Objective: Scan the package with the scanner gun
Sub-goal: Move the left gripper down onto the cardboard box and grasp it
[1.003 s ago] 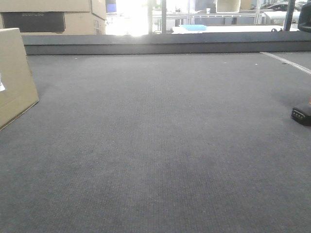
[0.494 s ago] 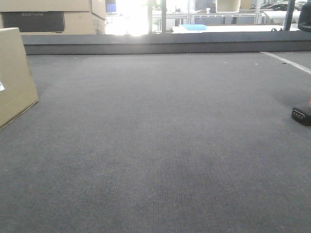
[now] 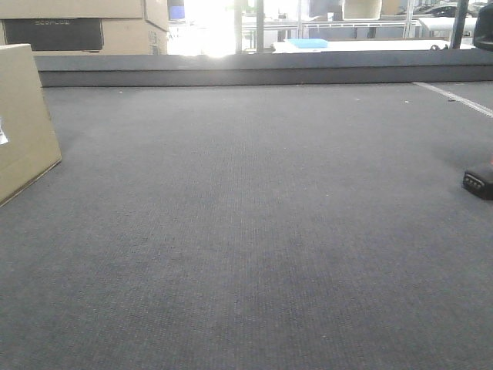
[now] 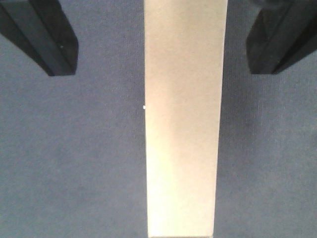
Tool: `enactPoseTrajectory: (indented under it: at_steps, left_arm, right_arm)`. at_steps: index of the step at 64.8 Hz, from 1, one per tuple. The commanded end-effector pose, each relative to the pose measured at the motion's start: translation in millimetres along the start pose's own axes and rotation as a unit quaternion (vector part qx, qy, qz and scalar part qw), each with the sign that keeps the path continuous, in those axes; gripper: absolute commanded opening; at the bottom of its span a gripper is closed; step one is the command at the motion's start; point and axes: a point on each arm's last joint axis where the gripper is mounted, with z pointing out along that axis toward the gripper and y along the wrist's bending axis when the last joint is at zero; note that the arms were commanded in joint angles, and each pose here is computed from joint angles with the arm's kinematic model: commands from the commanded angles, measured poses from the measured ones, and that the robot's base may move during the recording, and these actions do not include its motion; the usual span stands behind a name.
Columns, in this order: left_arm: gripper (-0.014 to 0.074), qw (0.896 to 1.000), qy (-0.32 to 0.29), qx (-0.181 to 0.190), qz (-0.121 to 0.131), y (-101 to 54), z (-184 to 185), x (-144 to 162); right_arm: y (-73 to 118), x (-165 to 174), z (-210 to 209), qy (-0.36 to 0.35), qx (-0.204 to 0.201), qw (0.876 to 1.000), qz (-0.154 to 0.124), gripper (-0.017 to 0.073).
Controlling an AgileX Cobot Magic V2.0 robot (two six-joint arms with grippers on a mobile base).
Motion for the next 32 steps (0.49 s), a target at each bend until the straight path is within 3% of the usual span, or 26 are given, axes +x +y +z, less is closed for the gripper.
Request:
enactPoseTrajectory:
  at_steps: [1,15,32]
  left_arm:
    - [0.0595,1.0,0.003,-0.001,0.0,-1.1,1.4,-1.6]
    - [0.0587,0.999,0.022,-0.031,0.017,5.0,9.9,-1.0]
    - [0.0587,0.997,0.07,-0.029,0.004,5.0,35.5,3.1]
  right_arm:
    - [-0.2,-1.5,-0.3,-0.009,0.002,1.0,-0.001,-0.0162]
    - [-0.2,-1.5,-0.3,-0.009,0.002,1.0,-0.001,-0.0162]
    - [-0.2,-1.5,-0.3,-0.009,0.002,1.0,-0.001,-0.0162]
